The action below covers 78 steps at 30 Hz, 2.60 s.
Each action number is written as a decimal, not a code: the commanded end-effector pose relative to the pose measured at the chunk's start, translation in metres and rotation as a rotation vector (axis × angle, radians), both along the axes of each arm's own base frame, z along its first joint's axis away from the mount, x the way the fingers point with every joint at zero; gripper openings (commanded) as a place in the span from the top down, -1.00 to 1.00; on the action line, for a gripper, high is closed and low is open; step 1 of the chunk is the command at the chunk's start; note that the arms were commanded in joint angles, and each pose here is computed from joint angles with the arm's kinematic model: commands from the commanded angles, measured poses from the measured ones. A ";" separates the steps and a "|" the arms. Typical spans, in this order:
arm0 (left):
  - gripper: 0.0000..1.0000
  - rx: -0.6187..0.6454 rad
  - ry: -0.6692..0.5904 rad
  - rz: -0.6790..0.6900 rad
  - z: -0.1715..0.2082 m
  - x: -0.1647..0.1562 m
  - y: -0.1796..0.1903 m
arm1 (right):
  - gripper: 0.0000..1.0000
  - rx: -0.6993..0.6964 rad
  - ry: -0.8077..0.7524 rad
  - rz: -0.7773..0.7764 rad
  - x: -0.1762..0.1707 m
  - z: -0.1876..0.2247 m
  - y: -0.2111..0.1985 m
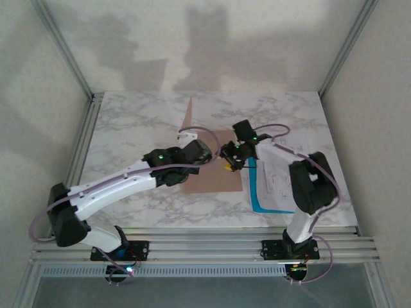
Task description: Put the files into the folder
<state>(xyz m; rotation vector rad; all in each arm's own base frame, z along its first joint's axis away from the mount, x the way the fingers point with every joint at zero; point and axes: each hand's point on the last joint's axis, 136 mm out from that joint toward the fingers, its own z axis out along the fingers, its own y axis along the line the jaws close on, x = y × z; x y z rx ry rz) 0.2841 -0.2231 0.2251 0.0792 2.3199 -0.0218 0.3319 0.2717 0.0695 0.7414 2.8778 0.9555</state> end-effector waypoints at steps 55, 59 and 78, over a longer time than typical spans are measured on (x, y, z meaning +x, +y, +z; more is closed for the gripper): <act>0.37 -0.412 0.444 0.187 -0.087 0.046 -0.024 | -0.40 -0.233 0.152 -0.420 -0.067 0.007 -0.225; 0.43 -0.317 0.503 0.129 -0.126 0.051 -0.057 | -0.56 -0.247 0.242 -0.512 -0.100 -0.012 -0.245; 0.52 -0.135 0.615 -0.048 -0.223 0.021 -0.138 | -0.73 -0.260 0.413 -0.522 -0.122 -0.065 -0.249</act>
